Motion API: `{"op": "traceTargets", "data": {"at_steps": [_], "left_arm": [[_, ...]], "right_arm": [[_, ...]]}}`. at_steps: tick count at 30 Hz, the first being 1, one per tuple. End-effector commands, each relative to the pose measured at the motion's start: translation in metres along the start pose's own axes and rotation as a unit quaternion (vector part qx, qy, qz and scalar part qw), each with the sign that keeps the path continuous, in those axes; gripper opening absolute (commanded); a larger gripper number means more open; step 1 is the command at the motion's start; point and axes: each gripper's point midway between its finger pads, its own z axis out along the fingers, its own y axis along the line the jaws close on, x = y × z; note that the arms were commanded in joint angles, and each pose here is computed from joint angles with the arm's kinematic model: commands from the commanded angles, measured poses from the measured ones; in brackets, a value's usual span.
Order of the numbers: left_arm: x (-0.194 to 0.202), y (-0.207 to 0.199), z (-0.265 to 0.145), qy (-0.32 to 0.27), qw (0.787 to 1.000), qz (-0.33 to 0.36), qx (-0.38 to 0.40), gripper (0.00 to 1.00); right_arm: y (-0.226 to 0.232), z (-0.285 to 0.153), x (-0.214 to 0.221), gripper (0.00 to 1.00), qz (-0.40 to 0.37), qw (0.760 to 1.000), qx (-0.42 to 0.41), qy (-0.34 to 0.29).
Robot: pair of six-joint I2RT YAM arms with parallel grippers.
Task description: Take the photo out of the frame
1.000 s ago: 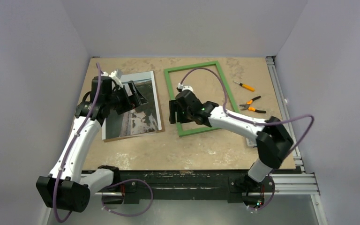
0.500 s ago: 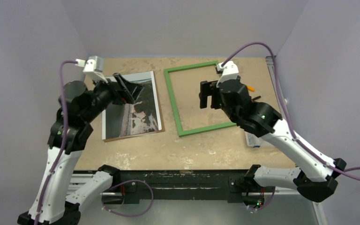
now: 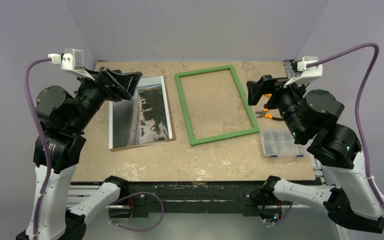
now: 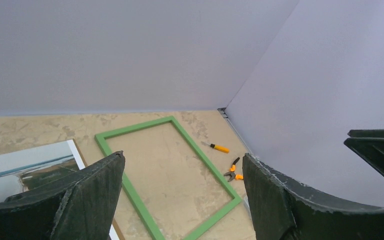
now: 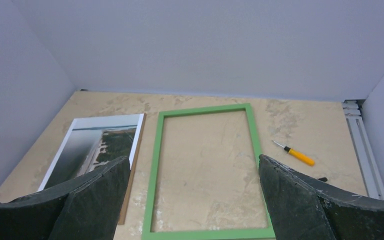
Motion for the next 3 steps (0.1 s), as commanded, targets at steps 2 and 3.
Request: {"op": "traceTargets", "data": {"at_steps": [2, 3], "left_arm": [[-0.0184, -0.0048, -0.0038, -0.023, 1.000, 0.015, 0.000, 0.85], [-0.0181, -0.0042, -0.0046, -0.023, 1.000, 0.015, -0.002, 0.85]], "right_arm": [[-0.0136, 0.0014, -0.0116, 0.99, 0.004, 0.999, 0.046, -0.012], [-0.0143, 0.0004, -0.0137, 0.99, 0.007, 0.999, 0.048, -0.009]]}}
